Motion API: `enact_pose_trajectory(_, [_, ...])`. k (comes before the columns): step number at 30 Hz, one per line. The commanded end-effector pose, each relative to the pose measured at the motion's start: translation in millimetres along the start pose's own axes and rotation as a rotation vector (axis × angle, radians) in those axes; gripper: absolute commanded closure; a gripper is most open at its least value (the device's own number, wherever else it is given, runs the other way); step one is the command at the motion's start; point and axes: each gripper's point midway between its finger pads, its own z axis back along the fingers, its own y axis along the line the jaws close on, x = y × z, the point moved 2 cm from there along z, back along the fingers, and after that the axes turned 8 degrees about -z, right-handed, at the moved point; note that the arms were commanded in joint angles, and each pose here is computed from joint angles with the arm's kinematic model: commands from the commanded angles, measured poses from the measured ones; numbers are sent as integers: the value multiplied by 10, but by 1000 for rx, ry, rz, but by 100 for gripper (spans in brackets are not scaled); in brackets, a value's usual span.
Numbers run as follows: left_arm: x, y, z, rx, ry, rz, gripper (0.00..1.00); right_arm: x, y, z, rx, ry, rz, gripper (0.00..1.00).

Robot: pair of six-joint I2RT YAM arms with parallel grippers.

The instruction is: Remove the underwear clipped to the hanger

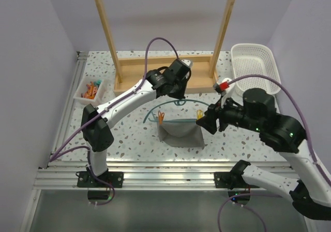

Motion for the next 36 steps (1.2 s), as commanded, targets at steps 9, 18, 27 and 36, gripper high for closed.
enact_pose_trajectory(9, [41, -125, 183, -102, 24, -50, 100, -203, -184, -573, -57, 156, -10, 44])
enact_pose_trajectory(18, [-13, -76, 135, -86, 43, -54, 100, -200, -313, -555, -122, 117, 12, 42])
enact_pose_trajectory(27, [28, -101, 131, -96, 32, -53, 100, -402, -482, -682, -204, 185, -13, 49])
enact_pose_trajectory(36, [2, -112, 83, -104, 46, -51, 100, -403, -320, -766, -100, 182, -46, 52])
